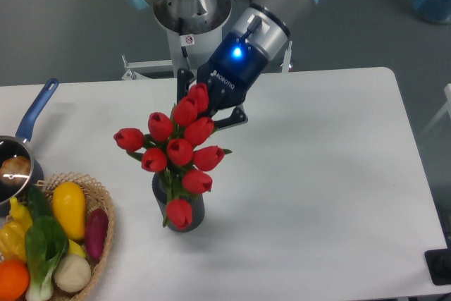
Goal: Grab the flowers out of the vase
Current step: 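Lift the gripped tulips straight up out of the grey vase, then carry the tulip bouquet away from the vase, holding it raised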
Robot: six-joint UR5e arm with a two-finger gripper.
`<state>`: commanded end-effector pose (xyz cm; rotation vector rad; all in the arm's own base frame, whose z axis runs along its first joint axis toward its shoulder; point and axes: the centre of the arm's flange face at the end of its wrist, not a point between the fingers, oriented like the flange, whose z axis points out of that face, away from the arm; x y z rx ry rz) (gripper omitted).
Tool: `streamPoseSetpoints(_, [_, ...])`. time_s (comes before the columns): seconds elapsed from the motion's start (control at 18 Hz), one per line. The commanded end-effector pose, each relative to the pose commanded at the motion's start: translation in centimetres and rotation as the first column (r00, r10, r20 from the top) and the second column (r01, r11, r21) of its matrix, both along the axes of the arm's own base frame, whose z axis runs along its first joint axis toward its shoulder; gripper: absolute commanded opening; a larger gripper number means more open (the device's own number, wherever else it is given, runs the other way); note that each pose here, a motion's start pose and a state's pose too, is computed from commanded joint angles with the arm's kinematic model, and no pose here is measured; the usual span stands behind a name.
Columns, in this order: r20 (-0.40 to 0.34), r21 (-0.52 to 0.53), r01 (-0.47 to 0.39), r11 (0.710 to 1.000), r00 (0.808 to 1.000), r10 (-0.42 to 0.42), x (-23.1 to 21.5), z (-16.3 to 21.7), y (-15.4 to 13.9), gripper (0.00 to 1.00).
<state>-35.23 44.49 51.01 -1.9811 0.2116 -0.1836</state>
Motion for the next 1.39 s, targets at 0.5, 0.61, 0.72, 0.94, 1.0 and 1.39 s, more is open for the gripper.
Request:
streamPoseSetpoints(0.5, [-0.093,0.05,-0.058,0.997,0.994,0.062,-0.5,5.2,-3.3,0.0])
streamPoseSetpoints(0.61, [-0.093,0.049,-0.106,0.993,0.99,0.11,-2.5,5.1,-5.0,0.0])
streamPoseSetpoints(0.72, [-0.111,0.051,-0.144,0.988,0.983,0.149,-4.6,4.7,-6.9,0.0])
streamPoseSetpoints(0.94, [-0.182,0.042,-0.18,0.983,0.966,0.185,-8.0,3.4,-9.6,0.0])
streamPoseSetpoints(1.0, [-0.179,0.019,-0.199,0.98,0.964,0.199,-9.3,2.0,-10.0,0.0])
streamPoseSetpoints(1.39, [-0.344,-0.254,-0.34,0.905,0.907,0.244,-13.1,-3.2,-12.3,0.0])
